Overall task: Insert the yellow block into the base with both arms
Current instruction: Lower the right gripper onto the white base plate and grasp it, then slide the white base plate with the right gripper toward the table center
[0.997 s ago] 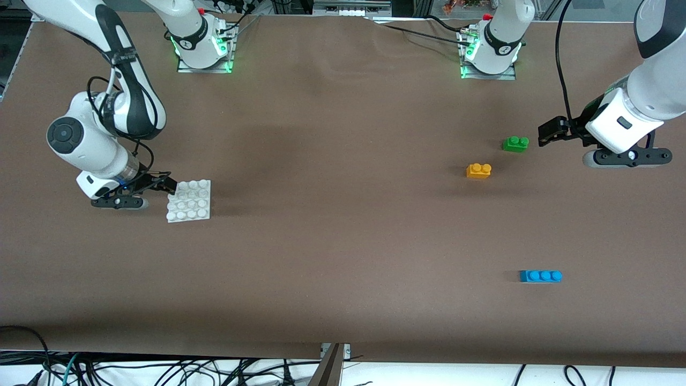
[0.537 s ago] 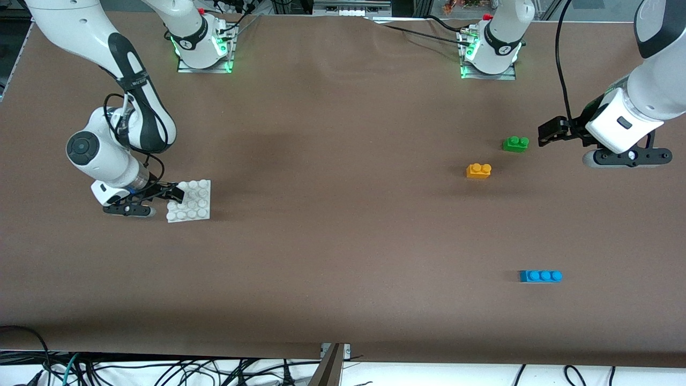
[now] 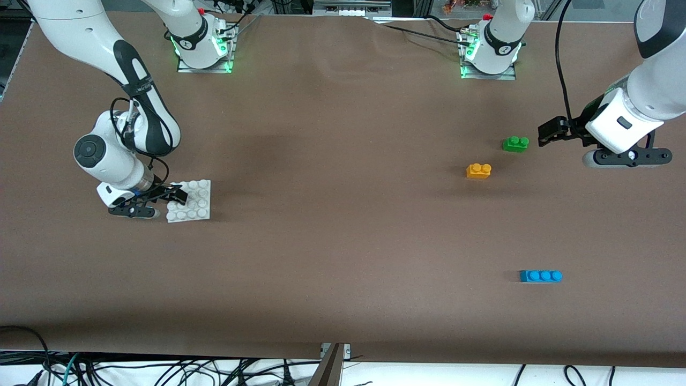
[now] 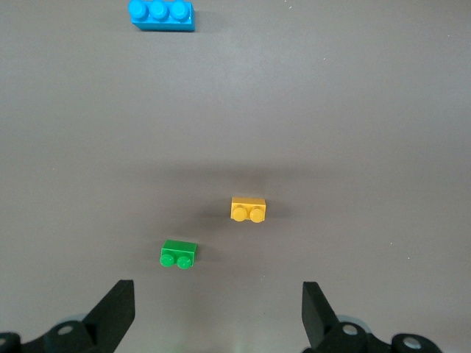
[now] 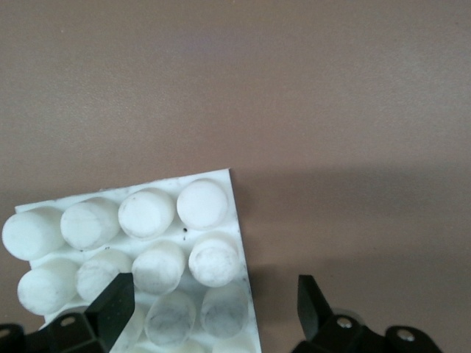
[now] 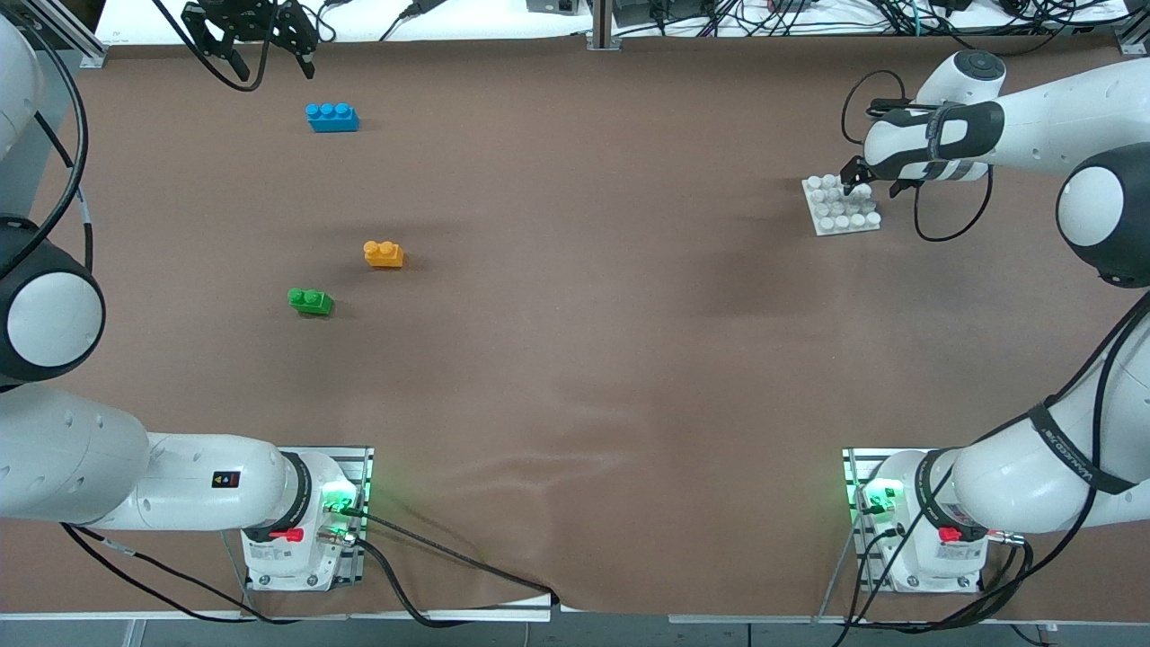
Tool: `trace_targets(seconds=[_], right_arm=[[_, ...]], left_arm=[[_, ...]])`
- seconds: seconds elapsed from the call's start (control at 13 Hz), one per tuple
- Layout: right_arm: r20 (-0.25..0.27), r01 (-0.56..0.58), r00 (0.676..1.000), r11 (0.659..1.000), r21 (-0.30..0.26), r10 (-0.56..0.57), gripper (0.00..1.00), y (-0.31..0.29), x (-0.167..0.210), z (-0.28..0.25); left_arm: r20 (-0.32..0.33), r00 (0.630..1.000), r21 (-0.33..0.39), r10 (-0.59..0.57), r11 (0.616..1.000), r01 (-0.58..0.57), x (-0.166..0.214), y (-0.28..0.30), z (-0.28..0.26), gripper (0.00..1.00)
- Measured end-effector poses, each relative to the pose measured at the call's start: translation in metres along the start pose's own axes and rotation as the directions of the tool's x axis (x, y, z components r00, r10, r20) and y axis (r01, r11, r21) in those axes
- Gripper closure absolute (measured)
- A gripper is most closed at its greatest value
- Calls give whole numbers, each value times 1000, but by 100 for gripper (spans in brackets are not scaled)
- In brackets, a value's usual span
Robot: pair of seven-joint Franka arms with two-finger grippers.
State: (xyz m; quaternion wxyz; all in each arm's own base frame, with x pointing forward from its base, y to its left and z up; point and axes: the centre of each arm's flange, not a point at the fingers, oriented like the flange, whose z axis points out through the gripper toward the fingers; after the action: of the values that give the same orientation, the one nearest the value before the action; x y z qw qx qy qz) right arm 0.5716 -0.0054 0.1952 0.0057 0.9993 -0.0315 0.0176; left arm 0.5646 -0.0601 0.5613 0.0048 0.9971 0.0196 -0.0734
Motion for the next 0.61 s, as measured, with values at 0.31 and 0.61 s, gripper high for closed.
trace_targets(seconds=[0.31, 0.61], right_arm=[[-3, 11, 1000, 1000, 4, -11, 1, -7, -1, 5], [-16, 16, 1000, 1000, 5, -16, 11, -10, 0, 6]], left_arm=[[0, 1000, 0, 0, 1000, 0, 0, 0, 0, 0], [0, 1000, 0, 0, 1000, 0, 0, 0, 0, 0]])
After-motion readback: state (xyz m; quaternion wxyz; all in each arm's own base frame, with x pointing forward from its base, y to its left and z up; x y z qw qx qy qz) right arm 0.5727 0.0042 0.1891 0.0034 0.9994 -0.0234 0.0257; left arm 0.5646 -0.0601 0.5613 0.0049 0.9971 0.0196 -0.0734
